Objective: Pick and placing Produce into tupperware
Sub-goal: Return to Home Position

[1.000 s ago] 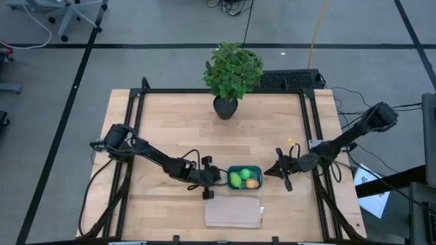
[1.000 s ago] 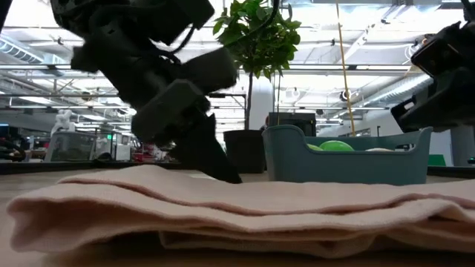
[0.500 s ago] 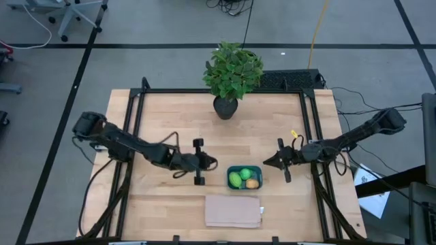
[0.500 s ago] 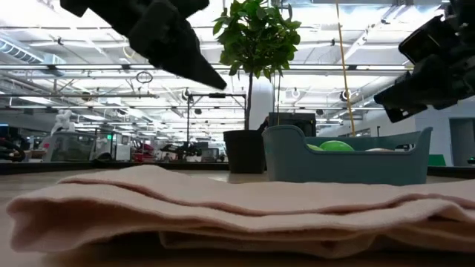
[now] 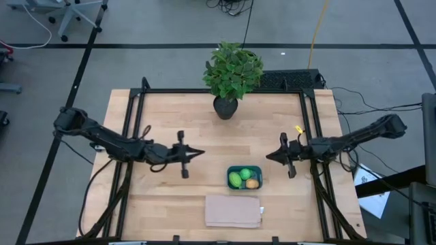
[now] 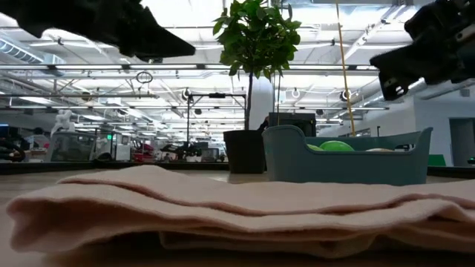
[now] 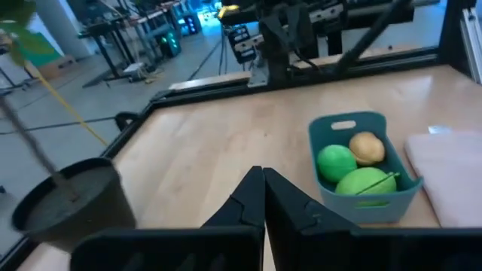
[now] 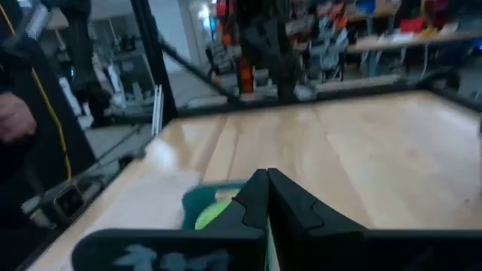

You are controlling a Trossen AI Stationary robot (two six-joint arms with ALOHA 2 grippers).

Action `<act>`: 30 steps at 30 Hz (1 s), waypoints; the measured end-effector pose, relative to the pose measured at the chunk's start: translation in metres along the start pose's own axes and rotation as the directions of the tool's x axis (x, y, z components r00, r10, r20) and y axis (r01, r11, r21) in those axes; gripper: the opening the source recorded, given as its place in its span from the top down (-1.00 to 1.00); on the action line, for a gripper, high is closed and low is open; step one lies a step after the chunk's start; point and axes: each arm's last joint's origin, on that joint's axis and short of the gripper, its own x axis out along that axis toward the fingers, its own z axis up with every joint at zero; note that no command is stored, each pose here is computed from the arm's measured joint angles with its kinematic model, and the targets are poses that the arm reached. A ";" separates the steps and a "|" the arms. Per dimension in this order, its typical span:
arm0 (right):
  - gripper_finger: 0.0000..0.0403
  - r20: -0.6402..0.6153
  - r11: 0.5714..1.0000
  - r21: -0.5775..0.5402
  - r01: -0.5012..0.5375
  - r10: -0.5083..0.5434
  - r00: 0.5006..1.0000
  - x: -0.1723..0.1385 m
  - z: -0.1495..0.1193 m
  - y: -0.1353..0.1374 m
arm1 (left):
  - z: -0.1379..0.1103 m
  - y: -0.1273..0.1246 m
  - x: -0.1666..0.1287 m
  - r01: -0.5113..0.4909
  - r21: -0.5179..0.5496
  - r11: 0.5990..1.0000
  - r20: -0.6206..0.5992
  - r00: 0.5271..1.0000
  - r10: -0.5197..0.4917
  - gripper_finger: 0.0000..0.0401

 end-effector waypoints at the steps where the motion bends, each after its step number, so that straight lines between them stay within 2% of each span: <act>1: 1.00 0.014 1.000 -0.007 0.007 -0.007 1.000 -0.001 0.002 -0.001 | -0.001 0.002 -0.003 -0.006 -0.005 1.000 0.005 1.000 0.006 1.00; 6: 1.00 0.030 0.999 -0.026 0.039 -0.038 0.999 -0.005 0.005 -0.009 | -0.003 0.007 -0.014 -0.024 -0.004 1.000 0.029 0.999 0.024 1.00; 19: 1.00 0.083 1.000 -0.017 -0.019 0.020 0.996 -0.016 0.012 -0.014 | 0.002 0.020 -0.043 -0.053 0.048 0.997 0.198 0.979 0.042 1.00; 30: 1.00 0.111 0.999 -0.030 -0.021 0.024 0.993 -0.025 0.014 -0.013 | -0.008 0.062 -0.083 -0.178 -0.069 0.982 0.310 0.931 0.191 1.00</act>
